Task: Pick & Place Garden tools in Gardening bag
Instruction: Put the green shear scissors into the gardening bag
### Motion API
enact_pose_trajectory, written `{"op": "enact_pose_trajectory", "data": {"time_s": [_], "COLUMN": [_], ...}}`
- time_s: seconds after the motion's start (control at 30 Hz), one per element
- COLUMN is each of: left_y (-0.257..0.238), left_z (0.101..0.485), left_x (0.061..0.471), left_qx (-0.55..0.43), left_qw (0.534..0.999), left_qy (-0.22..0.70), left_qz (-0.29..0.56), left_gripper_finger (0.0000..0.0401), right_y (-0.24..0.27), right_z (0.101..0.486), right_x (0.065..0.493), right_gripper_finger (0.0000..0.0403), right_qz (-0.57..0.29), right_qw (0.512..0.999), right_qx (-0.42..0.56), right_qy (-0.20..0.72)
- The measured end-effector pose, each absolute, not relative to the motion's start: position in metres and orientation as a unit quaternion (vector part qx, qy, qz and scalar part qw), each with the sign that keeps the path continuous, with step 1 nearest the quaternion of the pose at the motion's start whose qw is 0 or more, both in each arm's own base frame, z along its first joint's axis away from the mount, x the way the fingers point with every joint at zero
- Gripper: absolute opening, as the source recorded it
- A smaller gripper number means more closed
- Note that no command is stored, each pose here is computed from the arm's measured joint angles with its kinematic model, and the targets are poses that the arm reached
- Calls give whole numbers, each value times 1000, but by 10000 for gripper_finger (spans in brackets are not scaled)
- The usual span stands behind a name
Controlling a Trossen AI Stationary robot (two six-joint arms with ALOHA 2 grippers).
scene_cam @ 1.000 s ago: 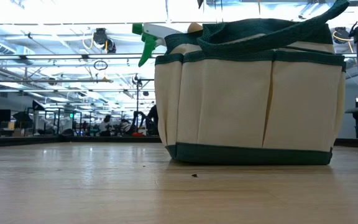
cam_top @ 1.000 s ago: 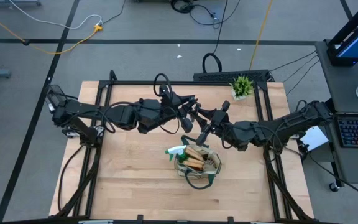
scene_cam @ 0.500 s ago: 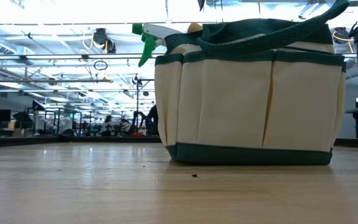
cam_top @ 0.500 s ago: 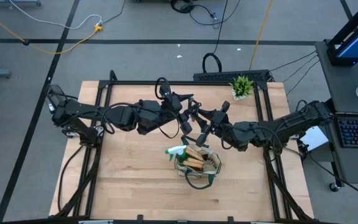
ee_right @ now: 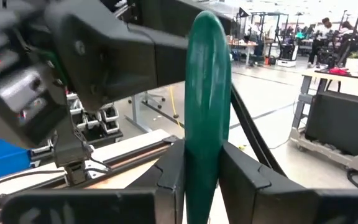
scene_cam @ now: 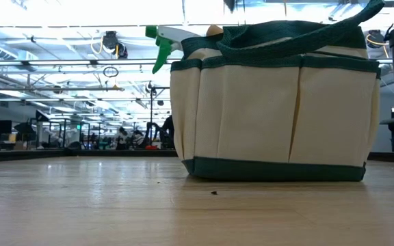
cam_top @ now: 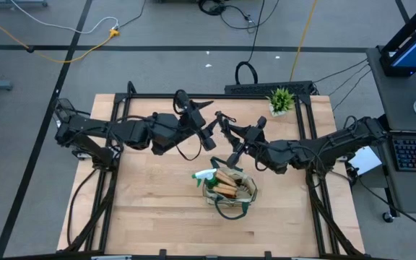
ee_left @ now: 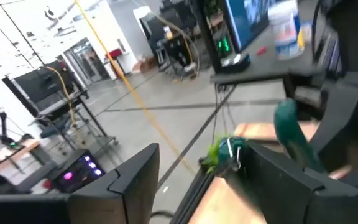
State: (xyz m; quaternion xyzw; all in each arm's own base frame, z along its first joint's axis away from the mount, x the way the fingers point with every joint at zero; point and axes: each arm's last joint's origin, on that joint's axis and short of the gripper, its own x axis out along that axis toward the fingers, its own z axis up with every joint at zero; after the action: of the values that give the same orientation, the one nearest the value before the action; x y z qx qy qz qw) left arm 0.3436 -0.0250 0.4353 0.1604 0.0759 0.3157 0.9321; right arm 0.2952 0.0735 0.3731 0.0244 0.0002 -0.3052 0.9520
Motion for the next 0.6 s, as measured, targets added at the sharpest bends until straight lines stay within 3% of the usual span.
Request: {"op": "enact_pose_trajectory", "data": {"time_s": [0.3, 0.6], "left_y": [-7, -6], "left_z": [448, 449], "left_x": [314, 291], "left_qx": [136, 120], "left_qw": [920, 926], "left_qy": [100, 141], "left_qz": [354, 330], "left_gripper_finger": [248, 248], "right_y": [77, 86], "right_z": [372, 372], "right_x": [295, 292], "right_gripper_finger": [62, 62], "right_qz": [-296, -284], "right_qw": [955, 958], "right_qx": [33, 35], "right_qy": [1, 0]}}
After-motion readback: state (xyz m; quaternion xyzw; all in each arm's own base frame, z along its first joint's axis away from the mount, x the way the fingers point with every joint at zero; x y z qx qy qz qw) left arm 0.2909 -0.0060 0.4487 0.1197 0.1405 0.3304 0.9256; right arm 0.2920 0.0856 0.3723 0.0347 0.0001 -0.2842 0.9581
